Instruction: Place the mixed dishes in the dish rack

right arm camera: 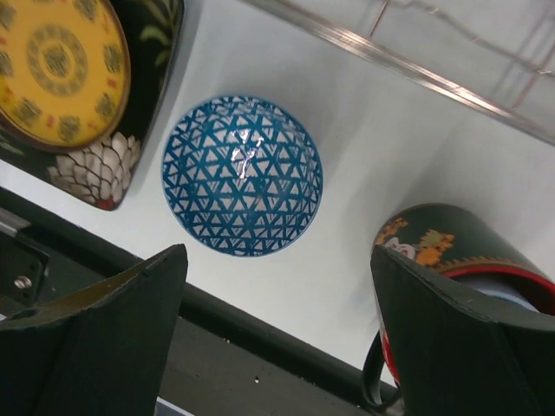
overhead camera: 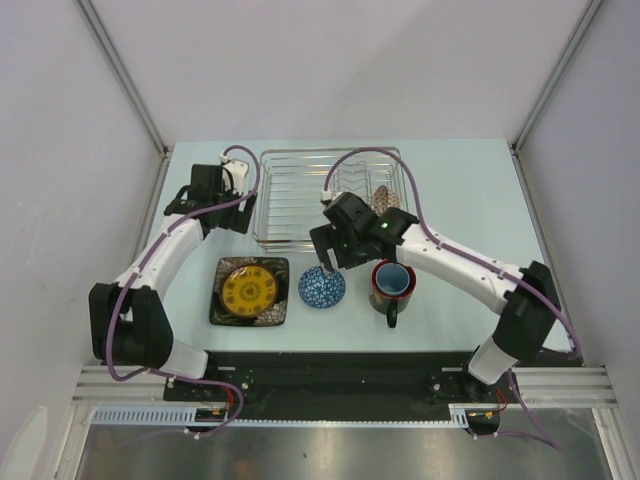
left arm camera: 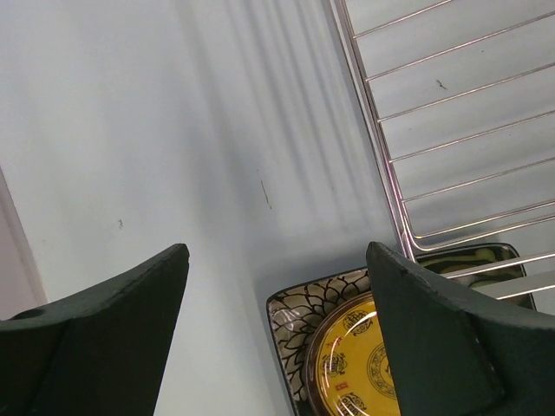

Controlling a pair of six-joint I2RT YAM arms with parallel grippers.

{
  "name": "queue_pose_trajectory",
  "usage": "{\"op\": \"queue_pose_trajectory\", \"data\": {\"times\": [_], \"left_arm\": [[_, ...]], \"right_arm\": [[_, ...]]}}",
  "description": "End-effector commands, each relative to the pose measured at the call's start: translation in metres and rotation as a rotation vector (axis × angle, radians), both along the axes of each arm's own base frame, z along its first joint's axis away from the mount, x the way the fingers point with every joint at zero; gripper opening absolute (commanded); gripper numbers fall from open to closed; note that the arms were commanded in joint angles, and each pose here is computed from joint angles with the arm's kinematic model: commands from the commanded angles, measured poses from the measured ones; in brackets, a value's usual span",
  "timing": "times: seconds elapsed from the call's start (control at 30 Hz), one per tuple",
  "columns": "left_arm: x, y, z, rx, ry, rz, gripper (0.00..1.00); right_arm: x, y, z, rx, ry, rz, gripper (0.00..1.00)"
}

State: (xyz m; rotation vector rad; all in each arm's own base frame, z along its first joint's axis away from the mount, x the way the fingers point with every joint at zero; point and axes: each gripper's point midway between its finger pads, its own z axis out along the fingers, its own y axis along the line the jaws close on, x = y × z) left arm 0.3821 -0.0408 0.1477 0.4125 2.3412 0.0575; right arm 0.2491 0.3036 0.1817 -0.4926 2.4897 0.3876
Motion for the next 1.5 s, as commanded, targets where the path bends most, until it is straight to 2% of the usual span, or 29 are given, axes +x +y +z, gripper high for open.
{"op": "queue_pose_trajectory", "data": {"times": [0.0, 0.5, 0.87, 0.97, 1.1, 1.27, 1.37, 1.47], "left_arm": [[-0.006, 0.003, 0.015, 0.016, -0.041, -0.005, 0.89], [-0.007, 0.005, 0.015, 0.031, -0.043, -0.012, 0.89], [-0.009, 0.008, 0.014, 0.046, -0.044, -0.013, 0.89], [-0.009, 0.010, 0.014, 0.049, -0.046, -0.013, 0.89], [-0.007, 0.011, 0.016, 0.050, -0.050, -0.012, 0.89], [-0.007, 0.014, 0.014, 0.050, -0.050, -0.009, 0.89], [-0.008, 0.015, 0.013, 0.049, -0.049, -0.007, 0.89], [-0.007, 0.017, 0.013, 0.049, -0.051, -0.001, 0.89]], "right_arm": [[-0.015, 0.014, -0.027, -0.015, 0.089, 0.122, 0.92], [-0.013, 0.018, -0.096, -0.058, 0.196, 0.153, 0.89], [0.000, 0.016, -0.121, -0.032, 0.230, 0.103, 0.86], [-0.001, 0.019, -0.126, -0.025, 0.245, 0.109, 0.81], [-0.005, 0.022, -0.137, -0.023, 0.274, 0.114, 0.68], [-0.010, 0.025, -0.146, -0.037, 0.291, 0.122, 0.61], [-0.010, 0.023, -0.148, -0.046, 0.287, 0.123, 0.53], [-0.008, 0.021, -0.147, -0.060, 0.272, 0.117, 0.40]]}}
